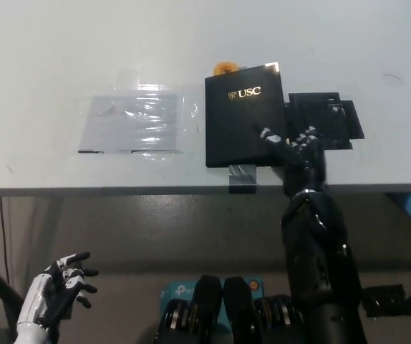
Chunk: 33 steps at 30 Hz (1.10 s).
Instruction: The robot uses its right hand to push the cover of the diary kept in the middle of the desk towards the left to open it
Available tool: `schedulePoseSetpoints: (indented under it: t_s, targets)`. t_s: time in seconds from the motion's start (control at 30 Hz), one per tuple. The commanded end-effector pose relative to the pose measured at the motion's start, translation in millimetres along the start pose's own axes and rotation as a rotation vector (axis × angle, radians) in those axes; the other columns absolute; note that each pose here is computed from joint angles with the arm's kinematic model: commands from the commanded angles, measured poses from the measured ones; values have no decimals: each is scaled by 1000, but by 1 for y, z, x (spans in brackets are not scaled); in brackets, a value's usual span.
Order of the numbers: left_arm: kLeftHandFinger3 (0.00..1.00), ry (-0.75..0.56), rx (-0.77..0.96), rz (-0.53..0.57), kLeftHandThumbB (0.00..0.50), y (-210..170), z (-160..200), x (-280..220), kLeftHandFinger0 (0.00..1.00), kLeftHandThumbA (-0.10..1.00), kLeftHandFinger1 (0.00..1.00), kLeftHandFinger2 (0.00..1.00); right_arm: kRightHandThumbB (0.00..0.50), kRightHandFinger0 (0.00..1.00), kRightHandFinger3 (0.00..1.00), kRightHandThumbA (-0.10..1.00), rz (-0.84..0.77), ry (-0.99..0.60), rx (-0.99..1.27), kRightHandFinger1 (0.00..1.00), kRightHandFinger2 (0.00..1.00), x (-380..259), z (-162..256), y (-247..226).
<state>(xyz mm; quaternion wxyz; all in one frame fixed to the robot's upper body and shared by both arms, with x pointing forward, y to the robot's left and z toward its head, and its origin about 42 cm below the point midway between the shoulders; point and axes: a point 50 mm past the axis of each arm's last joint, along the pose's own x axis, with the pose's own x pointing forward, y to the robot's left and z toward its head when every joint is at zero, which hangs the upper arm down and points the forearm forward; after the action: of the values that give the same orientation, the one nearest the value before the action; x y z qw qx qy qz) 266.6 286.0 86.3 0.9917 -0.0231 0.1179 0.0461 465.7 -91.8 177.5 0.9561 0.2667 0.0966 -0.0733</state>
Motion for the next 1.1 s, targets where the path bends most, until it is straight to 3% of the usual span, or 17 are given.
schedulePoseSetpoints:
  t_s: [0.0, 0.17, 0.27, 0.33, 0.37, 0.5, 0.63, 0.77, 0.93, 0.97, 1.07]
  targets:
    - [642, -29, -1, -14, 260, 0, 5, 3, 315, 416, 398, 491, 168, 811, 1000, 1000, 81, 13, -17, 875, 934, -4, 1, 41]
    - [640, -30, 7, -18, 243, -1, 5, 4, 302, 413, 384, 482, 188, 842, 1000, 1000, 83, 22, -24, 895, 943, -7, -4, 43]
    - [626, -34, 9, -15, 259, -3, 7, 2, 297, 408, 377, 474, 200, 793, 977, 1000, 63, 39, -3, 842, 896, -9, -8, 46]
    - [626, -34, 9, -18, 258, -3, 8, 3, 305, 406, 386, 476, 197, 795, 975, 1000, 59, 47, 11, 842, 893, -10, -10, 46]
    - [624, -38, 19, -20, 277, -3, 8, 4, 305, 413, 389, 477, 154, 808, 1000, 1000, 50, 77, 47, 860, 911, -17, -22, 46]
    - [630, -34, 16, -28, 269, -5, 7, 5, 319, 420, 401, 488, 146, 686, 956, 1000, -6, 136, 103, 787, 846, -23, -35, 47]
    - [649, -29, 24, -33, 257, -7, 4, 2, 332, 418, 408, 498, 176, 740, 974, 1000, 25, 157, 94, 841, 876, -29, -47, 56]
    - [660, -17, 21, -30, 237, -7, 5, 0, 337, 393, 408, 503, 223, 785, 984, 1000, 79, 125, 74, 856, 902, -29, -38, 75]
    - [657, -20, 33, -43, 213, -9, 7, 4, 328, 378, 411, 509, 219, 763, 942, 1000, 133, 60, 51, 833, 869, -27, -16, 101]
    - [662, -15, 32, -45, 202, -10, 8, 4, 330, 376, 414, 515, 217, 791, 957, 1000, 167, 31, 48, 857, 900, -27, -6, 108]
    - [686, -13, 32, -48, 222, -11, 7, 4, 327, 385, 410, 528, 216, 793, 964, 1000, 186, 8, 41, 852, 900, -27, 3, 115]
